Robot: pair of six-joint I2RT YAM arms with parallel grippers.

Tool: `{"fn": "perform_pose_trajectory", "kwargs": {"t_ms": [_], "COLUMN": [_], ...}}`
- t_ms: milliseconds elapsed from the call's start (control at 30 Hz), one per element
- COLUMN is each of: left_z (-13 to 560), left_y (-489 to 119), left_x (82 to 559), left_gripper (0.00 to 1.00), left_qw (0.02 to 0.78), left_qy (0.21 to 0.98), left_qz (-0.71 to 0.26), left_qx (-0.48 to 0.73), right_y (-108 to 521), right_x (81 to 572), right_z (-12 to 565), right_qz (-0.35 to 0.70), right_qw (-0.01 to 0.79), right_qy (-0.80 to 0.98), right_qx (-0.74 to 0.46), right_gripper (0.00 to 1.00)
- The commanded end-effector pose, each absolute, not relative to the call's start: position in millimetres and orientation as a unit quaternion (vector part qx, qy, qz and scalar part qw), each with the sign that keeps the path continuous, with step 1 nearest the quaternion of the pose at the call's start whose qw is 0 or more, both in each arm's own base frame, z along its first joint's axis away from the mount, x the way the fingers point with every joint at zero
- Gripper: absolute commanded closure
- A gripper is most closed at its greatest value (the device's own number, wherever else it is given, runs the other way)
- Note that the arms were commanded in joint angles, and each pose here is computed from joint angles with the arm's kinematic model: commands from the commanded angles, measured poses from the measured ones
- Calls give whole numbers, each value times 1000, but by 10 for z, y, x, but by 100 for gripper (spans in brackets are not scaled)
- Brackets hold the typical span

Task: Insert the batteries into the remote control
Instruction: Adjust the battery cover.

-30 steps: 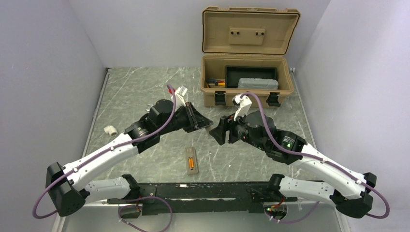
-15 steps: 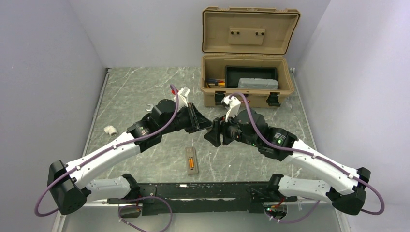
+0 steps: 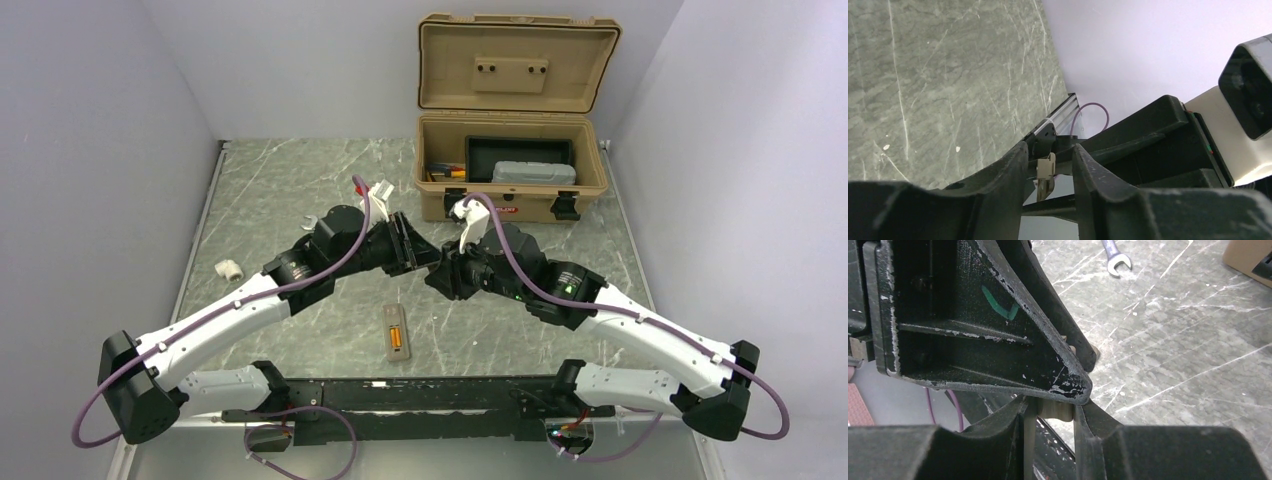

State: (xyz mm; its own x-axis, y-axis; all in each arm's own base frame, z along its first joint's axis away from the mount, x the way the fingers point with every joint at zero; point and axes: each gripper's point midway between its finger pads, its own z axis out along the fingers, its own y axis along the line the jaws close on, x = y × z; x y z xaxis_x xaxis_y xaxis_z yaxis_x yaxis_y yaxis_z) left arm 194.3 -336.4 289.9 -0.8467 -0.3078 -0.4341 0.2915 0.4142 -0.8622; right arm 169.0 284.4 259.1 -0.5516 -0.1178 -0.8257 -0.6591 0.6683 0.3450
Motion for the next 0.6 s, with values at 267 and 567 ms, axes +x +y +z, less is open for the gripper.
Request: {"fn": "perform_pose_trajectory", "kwargs": {"t_ms": [267, 567], "left_z": [3048, 3145], "left_y": [-3357, -2976], "left_x": [1943, 2050], "left_gripper": [42, 35], "left_qw": [288, 301], "left_qy": [782, 797], "left_qz": [-552, -524], "left_qx": [-3, -17], "right_y": [2749, 2561], "right_x": [1727, 1705], "right_z": [2773, 2755], "right_qz": [321, 268], "right_qw": [444, 493], "right_qy": [797, 743], "right_qx": [-253, -365], "right_gripper": [90, 96]}}
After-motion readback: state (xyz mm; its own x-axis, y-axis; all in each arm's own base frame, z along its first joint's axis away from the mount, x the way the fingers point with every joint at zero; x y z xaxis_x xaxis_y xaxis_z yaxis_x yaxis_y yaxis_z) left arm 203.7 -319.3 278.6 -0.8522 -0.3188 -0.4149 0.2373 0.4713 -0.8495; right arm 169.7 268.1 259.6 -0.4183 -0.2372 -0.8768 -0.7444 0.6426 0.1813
